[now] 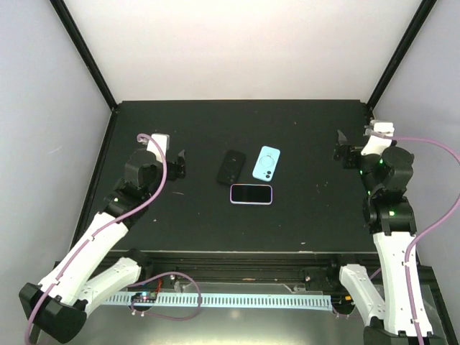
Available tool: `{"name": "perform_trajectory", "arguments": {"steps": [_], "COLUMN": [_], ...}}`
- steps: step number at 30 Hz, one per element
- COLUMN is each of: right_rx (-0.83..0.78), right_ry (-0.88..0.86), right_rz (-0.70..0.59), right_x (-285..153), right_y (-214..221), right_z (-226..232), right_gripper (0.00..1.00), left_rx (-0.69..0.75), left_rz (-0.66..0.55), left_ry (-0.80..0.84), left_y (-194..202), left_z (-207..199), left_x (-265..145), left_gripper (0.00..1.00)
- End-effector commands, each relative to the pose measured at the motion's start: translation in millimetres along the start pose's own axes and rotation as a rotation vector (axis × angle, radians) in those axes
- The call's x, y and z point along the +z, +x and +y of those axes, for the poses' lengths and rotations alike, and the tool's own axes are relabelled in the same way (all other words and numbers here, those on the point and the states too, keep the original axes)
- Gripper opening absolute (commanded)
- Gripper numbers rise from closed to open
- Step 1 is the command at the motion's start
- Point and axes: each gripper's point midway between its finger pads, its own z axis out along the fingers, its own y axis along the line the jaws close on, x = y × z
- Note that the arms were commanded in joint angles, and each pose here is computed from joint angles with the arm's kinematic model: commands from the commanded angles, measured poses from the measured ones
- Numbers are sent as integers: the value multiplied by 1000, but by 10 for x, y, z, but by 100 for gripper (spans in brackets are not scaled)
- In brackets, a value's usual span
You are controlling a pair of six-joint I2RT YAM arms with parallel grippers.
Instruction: Take the phone out of the phone case
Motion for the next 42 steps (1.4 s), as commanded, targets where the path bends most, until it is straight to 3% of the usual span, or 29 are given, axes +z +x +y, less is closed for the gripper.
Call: {"name": "perform_trajectory", "arguments": {"steps": [1, 14, 26, 33, 42], "right_rx": [-57, -191, -299, -301, -314], "right_ry": [-171, -536, -664, -728, -732], "right_rz": [77, 421, 440, 458, 457], "right_x": [71, 160, -136, -219, -211], "right_y": [266, 1328, 1615, 1750, 1788], "right_z": [276, 734, 895, 968, 969], "right_gripper": [100, 100, 94, 93, 93], "left_rx": [-46, -18, 5, -33, -105], "left_rz": [100, 482, 814, 908, 901], "left_ry": [92, 335, 410, 332, 236], "left_y": [256, 1305, 2145, 2309, 2203], "left_z": [-204, -1189, -1855, -2055, -2103], "left_x": [-21, -183, -168, 196, 746], "left_gripper": [98, 99, 99, 99, 99]}}
